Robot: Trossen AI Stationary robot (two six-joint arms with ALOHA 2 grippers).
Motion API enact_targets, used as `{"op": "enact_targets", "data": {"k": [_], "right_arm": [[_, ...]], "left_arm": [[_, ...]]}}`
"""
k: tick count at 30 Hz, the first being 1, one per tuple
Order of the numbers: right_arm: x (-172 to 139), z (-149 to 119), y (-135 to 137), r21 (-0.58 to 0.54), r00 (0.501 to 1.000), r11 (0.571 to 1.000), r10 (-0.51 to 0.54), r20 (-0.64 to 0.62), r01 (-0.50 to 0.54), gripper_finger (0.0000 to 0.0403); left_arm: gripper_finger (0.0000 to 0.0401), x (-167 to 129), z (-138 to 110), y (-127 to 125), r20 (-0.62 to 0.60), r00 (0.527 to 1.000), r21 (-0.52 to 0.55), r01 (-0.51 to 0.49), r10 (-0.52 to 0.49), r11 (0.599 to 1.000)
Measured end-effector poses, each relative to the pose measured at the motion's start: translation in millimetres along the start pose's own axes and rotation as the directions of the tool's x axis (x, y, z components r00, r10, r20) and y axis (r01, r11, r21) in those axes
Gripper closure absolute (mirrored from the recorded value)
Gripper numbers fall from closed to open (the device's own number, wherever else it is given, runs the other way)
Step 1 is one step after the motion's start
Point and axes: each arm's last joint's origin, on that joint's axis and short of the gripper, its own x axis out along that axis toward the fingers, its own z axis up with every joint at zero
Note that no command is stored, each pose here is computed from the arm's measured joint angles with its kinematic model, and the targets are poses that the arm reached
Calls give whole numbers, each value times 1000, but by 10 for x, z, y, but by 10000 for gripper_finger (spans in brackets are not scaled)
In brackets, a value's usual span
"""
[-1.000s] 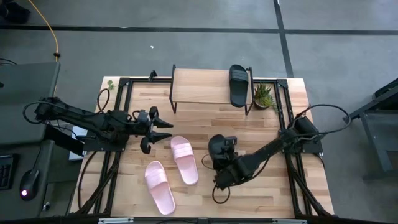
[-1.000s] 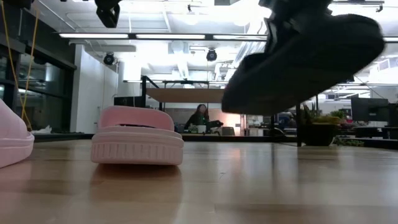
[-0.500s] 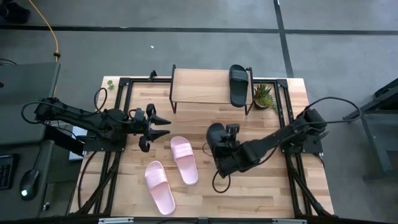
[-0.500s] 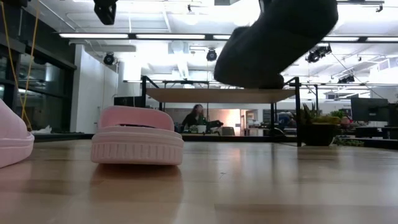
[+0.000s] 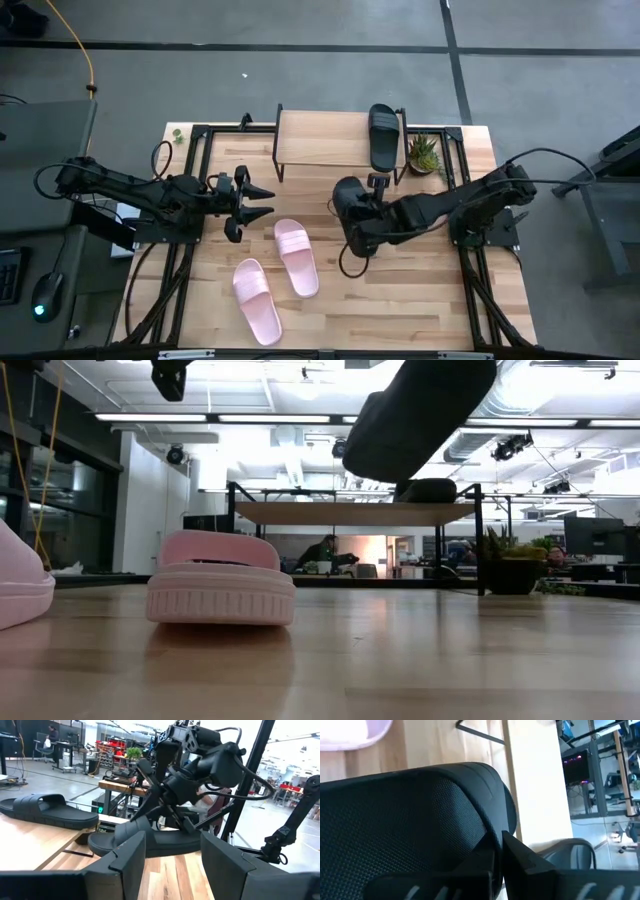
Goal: Pick and place slides into the shelf
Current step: Put the black slipper on the shelf
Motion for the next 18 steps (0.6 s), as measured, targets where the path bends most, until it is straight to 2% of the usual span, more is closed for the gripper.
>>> {"op": "enact_targets", "data": {"k": [11,18], "right_arm": [[238,43,-229,-39,999,999,-3,-33,2,402],[424,66,-427,-40,999,999,-15,-49,13,402]], "left_arm": [[226,0,2,0,1,1000,-6,0,0,1000],[226,7,132,-25,-86,996,21,-17,19,1000]]}}
